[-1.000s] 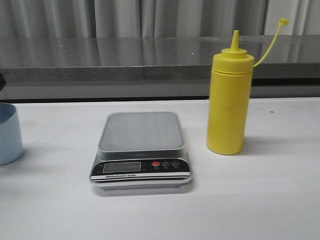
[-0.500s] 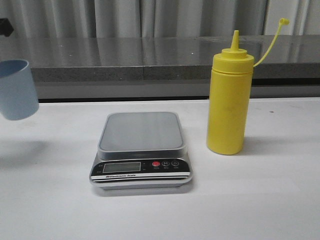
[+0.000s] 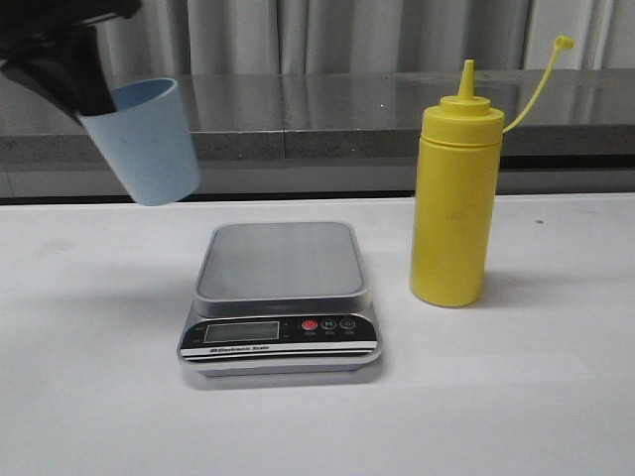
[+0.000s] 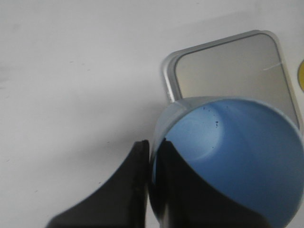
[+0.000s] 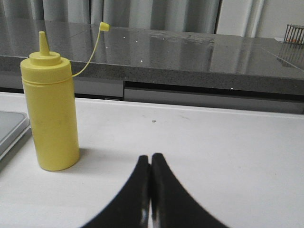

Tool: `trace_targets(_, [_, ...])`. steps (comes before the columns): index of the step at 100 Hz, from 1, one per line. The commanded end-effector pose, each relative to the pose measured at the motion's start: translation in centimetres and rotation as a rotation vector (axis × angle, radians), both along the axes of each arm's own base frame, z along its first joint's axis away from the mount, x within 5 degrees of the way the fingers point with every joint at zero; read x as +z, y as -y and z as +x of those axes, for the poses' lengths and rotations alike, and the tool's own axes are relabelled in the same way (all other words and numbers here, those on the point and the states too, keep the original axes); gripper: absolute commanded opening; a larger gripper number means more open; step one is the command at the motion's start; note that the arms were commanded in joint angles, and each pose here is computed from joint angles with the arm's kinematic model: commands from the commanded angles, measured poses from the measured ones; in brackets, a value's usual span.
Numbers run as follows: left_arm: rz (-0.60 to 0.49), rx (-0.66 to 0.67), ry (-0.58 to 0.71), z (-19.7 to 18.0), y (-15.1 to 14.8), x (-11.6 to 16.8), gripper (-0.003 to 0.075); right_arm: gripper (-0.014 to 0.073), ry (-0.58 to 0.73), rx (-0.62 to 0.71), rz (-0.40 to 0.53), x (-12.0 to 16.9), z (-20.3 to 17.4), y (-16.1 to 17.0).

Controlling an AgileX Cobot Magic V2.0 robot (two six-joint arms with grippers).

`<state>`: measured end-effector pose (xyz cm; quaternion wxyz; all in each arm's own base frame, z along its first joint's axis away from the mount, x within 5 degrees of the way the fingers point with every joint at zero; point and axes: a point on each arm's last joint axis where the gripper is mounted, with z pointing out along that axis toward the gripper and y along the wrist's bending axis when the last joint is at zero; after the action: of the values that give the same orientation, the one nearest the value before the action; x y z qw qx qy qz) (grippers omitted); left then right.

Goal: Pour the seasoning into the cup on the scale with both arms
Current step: 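Carry the cup over the scale and lower it onto the platform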

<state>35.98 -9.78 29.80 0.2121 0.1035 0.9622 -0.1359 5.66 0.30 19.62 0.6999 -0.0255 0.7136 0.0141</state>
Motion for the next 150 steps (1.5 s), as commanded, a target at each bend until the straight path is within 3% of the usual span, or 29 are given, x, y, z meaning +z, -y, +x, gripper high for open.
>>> trace_targets(1, [-0.05, -0.044, 0.091, 0.2, 2.3, 2.2, -0.002, -0.0067, 0.123, 0.0, 0.0, 1.6, -0.3, 0.0])
trace_targets(31, [-0.048, -0.158, 0.06, 2.4, 7.3, 1.1, -0.002, -0.0067, 0.123, 0.0, 0.0, 1.6, -0.3, 0.0])
trace_targets(56, [-0.032, -0.214, 0.001, 3.3, 9.4, -0.1, -0.002, -0.0067, 0.123, 0.0, 0.0, 1.6, -0.3, 0.0])
trace_targets(86, [0.006, -0.242, -0.017, 3.3, 10.3, -1.1, -0.002, -0.0067, 0.123, 0.0, 0.0, 1.6, -0.3, 0.0])
trace_targets(103, [0.093, -0.27, -0.009, 3.1, 10.4, -1.5, -0.002, -0.0067, 0.123, 0.0, 0.0, 1.6, -0.3, 0.0])
trace_targets(141, [0.098, -0.277, -0.007, 3.0, 10.5, -1.6, -0.0019, -0.0067, 0.123, 0.0, 0.0, 1.6, -0.3, 0.0])
trace_targets(150, [0.099, -0.282, -0.006, 3.0, 10.5, -1.6, 0.0012, -0.0067, 0.123, 0.0, 0.0, 1.6, -0.3, 0.0])
